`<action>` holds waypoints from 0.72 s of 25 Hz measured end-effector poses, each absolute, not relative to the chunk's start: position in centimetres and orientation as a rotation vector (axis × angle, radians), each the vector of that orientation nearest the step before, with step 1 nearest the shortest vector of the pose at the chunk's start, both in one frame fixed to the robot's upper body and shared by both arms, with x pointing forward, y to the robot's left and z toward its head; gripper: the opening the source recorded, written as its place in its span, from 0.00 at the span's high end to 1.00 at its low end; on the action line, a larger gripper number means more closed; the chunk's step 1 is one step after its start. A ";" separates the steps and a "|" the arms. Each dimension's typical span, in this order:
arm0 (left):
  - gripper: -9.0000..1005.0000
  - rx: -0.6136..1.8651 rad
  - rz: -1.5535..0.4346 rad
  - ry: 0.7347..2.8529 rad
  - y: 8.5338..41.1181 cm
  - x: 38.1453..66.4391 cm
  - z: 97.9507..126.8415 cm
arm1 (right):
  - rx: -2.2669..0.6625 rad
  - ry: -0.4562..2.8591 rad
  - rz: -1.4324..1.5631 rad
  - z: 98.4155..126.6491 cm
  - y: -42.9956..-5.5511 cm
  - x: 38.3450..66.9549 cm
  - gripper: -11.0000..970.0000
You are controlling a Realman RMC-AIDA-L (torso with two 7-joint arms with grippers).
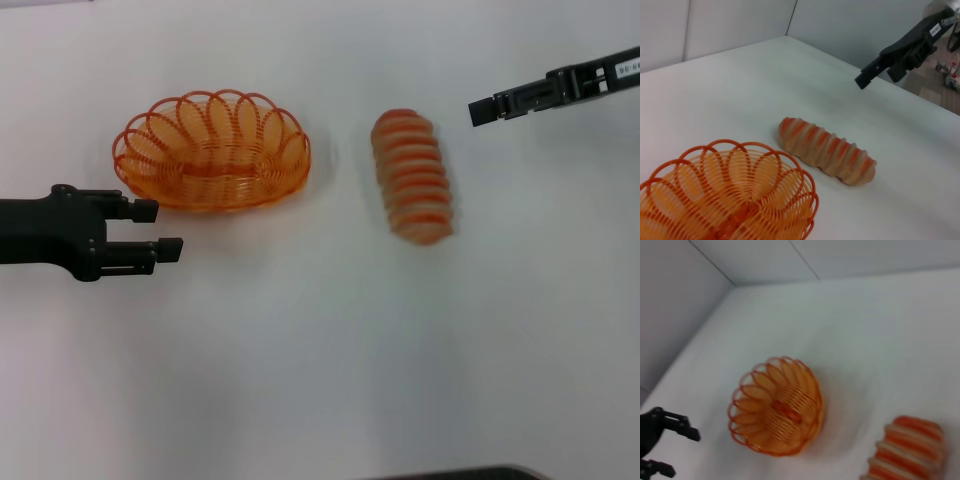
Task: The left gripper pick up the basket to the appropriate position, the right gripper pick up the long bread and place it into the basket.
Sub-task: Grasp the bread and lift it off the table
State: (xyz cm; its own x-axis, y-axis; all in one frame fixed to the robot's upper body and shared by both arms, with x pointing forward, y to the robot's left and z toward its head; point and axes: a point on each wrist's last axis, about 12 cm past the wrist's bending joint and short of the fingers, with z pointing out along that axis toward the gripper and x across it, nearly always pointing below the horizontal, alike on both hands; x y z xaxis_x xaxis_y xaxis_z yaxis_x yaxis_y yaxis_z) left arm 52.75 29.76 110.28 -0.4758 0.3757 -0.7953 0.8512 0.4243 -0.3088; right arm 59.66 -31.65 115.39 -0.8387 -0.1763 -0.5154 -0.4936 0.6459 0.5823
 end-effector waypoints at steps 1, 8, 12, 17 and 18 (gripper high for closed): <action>0.34 1.030 -0.955 2.040 29.7 52.7 110.2 | -0.516 2.497 1.017 115.8 -31.5 60.0 0.05; 0.34 1.025 -0.962 2.048 29.4 52.8 109.7 | -0.453 2.710 0.914 117.7 -27.3 62.5 0.05; 0.34 1.035 -0.966 2.050 29.3 52.8 109.6 | -0.447 2.809 0.802 118.0 -24.3 63.5 0.05; 0.34 1.043 -0.971 2.051 29.0 52.9 109.4 | -0.514 2.875 0.583 117.2 -20.9 64.5 0.05; 0.34 1.047 -0.973 2.052 28.9 52.9 109.3 | -0.528 2.883 0.543 117.0 -20.4 64.6 0.05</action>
State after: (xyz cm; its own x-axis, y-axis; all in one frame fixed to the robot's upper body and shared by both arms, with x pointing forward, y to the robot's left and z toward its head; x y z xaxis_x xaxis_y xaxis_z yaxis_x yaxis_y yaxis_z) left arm 52.87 28.89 109.34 -0.4857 0.3863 -0.7841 0.8517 0.4113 -0.3249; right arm 64.58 -20.40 116.95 -0.9249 -0.3113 -0.2185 -0.3695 0.8717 0.3219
